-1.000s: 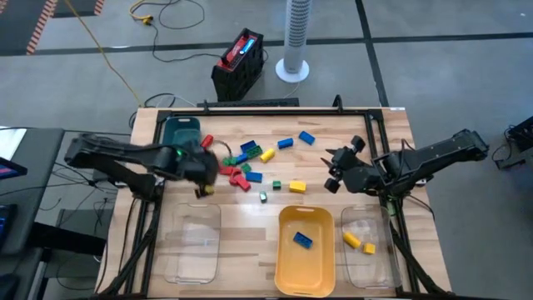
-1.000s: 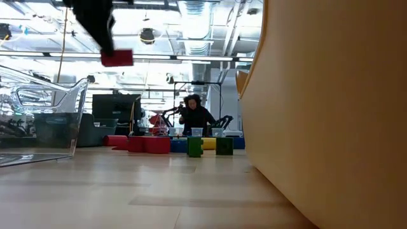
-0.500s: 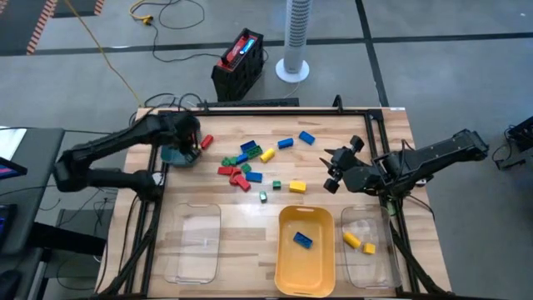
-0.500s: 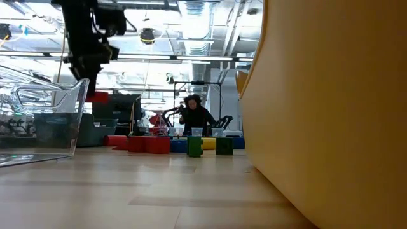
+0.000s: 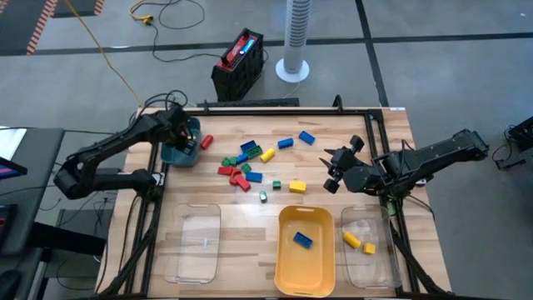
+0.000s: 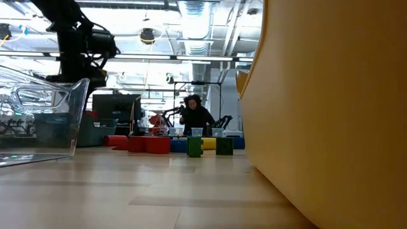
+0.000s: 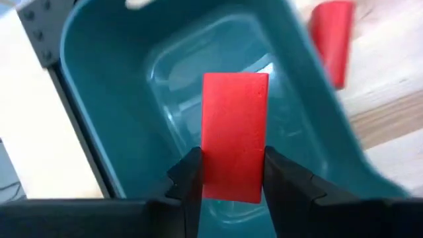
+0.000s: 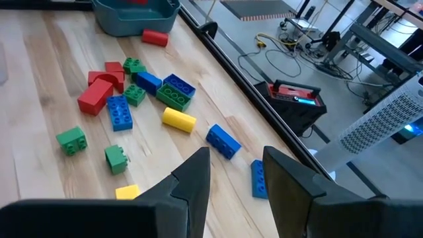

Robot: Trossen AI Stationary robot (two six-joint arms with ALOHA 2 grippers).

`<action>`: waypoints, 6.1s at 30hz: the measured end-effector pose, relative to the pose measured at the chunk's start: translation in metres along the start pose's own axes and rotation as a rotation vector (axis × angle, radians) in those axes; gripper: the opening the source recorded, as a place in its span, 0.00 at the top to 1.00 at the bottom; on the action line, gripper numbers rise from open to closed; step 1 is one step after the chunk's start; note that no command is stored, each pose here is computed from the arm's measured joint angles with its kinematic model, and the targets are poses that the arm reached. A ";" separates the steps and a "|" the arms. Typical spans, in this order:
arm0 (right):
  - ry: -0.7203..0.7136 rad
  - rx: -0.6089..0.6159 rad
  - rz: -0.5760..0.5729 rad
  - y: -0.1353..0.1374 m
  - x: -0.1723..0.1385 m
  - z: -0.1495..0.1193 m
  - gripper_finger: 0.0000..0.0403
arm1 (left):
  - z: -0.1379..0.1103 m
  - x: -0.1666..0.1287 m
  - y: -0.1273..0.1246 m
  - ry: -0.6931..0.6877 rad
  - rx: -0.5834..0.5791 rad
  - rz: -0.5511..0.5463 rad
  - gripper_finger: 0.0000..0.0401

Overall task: Sort blocks
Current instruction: Put the red wooden block into the green bin, then put the blue game piece into the yellow bin

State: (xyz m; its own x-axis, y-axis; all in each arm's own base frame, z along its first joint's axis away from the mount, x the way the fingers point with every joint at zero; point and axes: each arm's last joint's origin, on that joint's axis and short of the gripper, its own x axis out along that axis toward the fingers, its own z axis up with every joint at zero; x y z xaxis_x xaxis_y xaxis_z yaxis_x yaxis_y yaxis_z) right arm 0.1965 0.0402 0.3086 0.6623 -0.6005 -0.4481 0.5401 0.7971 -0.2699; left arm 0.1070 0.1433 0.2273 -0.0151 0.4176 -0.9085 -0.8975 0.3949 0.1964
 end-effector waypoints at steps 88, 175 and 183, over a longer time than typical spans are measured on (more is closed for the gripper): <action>-0.013 -0.022 0.028 0.001 0.000 0.003 0.62 | 0.072 0.071 -0.135 0.111 0.363 -0.090 0.49; 0.013 -0.011 0.002 0.000 0.023 0.008 0.62 | 0.031 -0.028 -0.084 -0.238 0.445 -0.305 0.36; 0.023 -0.014 0.020 0.000 0.024 0.008 0.62 | 0.055 -0.014 -0.151 -0.176 0.590 -0.367 0.36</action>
State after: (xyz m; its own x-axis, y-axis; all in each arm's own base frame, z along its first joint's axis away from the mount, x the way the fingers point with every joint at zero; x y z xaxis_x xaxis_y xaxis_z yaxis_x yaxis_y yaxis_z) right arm 0.2165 0.0251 0.3047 0.6608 -0.5827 -0.4731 0.5194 0.8100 -0.2722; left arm 0.2664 0.1226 0.2306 0.3579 0.2797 -0.8909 -0.4423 0.8910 0.1020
